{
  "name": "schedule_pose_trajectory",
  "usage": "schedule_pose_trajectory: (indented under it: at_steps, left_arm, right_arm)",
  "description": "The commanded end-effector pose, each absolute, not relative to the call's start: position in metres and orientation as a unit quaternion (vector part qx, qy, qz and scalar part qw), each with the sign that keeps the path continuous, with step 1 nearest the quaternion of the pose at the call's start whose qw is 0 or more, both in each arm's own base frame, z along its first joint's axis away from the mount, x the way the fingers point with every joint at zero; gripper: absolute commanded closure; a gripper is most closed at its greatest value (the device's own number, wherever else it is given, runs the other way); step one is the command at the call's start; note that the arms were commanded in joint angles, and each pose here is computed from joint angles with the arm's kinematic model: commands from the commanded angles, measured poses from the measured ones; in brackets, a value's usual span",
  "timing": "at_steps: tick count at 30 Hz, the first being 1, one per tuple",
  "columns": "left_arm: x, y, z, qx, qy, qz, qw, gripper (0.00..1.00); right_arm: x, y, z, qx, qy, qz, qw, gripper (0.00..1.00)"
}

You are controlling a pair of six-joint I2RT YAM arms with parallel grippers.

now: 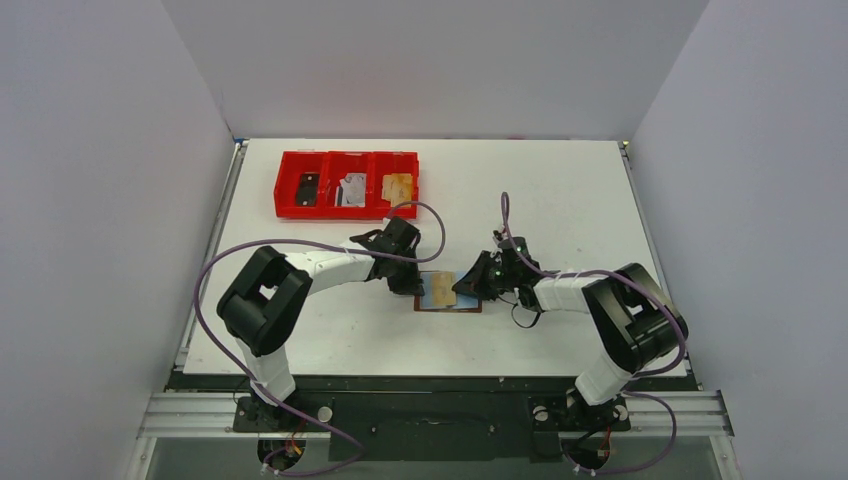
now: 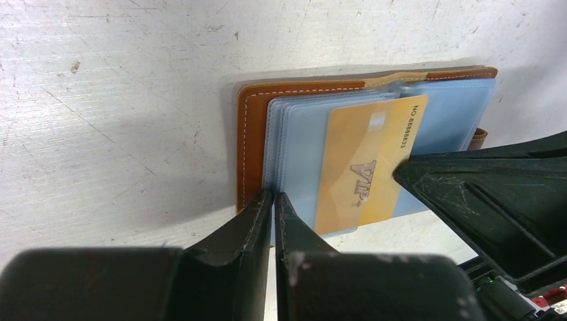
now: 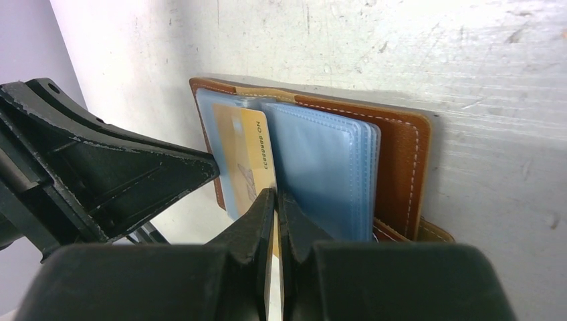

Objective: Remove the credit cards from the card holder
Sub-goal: Remove the credit card from the card holder.

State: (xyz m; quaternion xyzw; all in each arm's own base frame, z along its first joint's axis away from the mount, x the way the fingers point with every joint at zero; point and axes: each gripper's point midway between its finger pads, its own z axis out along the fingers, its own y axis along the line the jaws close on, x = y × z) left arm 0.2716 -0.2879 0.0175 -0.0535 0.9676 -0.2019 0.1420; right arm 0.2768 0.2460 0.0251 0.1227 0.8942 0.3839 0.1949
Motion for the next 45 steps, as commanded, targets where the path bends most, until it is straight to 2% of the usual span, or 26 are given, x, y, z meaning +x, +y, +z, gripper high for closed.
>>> schedule_pose_trajectory:
  at_steps: [1,34,41,44,45]
  left_arm:
    - [0.235,-0.239,-0.039,-0.051,0.992,-0.084,0.083,0.97]
    - [0.250,-0.251,-0.014,-0.052,0.987,-0.108,0.108,0.96]
    - [0.264,-0.266,0.016,-0.041,0.980,-0.139,0.136,0.82]
    - [0.276,-0.275,0.046,-0.032,0.972,-0.165,0.163,0.65]
    - [0.278,-0.277,0.056,-0.029,0.969,-0.172,0.172,0.64]
  right_arm:
    - [0.285,0.233,0.033,0.122,0.892,0.371,0.228,1.00]
    - [0.286,0.205,0.055,0.130,0.891,0.356,0.250,1.00]
    - [0.291,0.210,0.070,0.126,0.884,0.370,0.256,1.00]
    - [0.293,0.213,0.078,0.126,0.880,0.379,0.259,1.00]
    - [0.295,0.214,0.082,0.126,0.877,0.382,0.263,1.00]
